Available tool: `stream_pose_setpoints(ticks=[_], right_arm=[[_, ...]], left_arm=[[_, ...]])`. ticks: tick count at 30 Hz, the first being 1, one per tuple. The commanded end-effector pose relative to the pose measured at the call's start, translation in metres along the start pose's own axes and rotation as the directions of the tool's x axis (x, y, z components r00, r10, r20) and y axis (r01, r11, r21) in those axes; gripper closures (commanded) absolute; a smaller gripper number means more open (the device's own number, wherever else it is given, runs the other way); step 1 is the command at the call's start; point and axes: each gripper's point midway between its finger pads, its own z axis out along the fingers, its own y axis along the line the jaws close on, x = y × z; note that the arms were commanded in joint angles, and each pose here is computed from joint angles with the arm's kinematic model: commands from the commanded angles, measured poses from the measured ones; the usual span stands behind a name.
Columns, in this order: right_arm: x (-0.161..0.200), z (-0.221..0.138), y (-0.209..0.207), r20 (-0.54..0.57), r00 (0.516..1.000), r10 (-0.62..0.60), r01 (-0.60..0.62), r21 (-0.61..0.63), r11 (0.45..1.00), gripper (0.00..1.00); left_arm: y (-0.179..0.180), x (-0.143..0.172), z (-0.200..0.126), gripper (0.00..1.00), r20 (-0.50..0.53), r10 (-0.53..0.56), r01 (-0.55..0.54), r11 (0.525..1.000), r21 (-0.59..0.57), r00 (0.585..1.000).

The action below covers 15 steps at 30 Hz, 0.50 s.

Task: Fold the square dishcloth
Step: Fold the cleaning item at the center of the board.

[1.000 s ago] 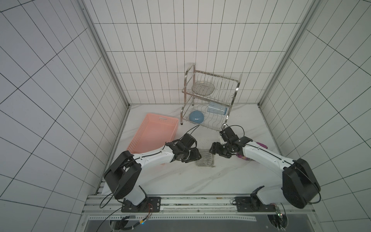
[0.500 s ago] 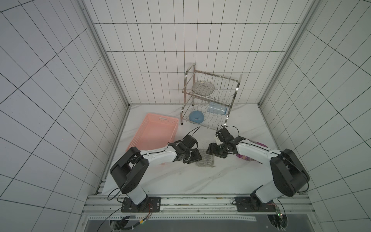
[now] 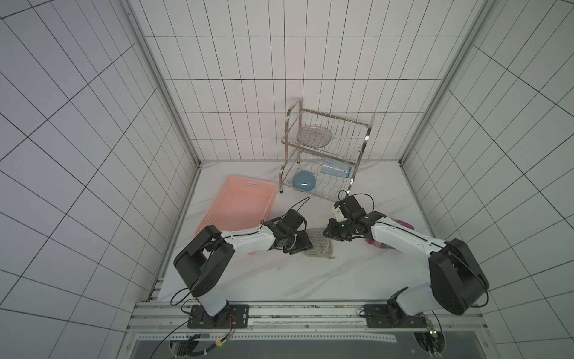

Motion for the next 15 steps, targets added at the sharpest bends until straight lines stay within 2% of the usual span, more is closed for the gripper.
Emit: stream_pose_setpoints(ticks=[1, 4, 10, 15], right_arm=[[-0.001, -0.006, 0.011, 0.001, 1.0, -0.007, 0.007, -0.029, 1.0, 0.88], [-0.001, -0.006, 0.005, -0.012, 1.0, -0.007, 0.007, 0.016, 1.0, 0.94], [0.005, -0.008, -0.016, -0.064, 0.998, 0.015, -0.005, 0.155, 0.988, 0.95], [0.01, 0.0, -0.027, -0.103, 0.994, 0.023, -0.001, 0.206, 0.979, 0.94]], left_arm=[[0.001, -0.003, 0.005, 0.57, 0.002, -0.005, 0.005, 1.0, 0.006, 1.0], [0.003, -0.002, 0.006, 0.58, 0.001, -0.008, 0.008, 1.0, 0.001, 1.0], [0.006, -0.002, 0.007, 0.58, 0.002, -0.01, 0.01, 1.0, -0.007, 1.0], [0.006, -0.002, 0.008, 0.58, -0.001, -0.01, 0.01, 1.0, -0.01, 1.0]])
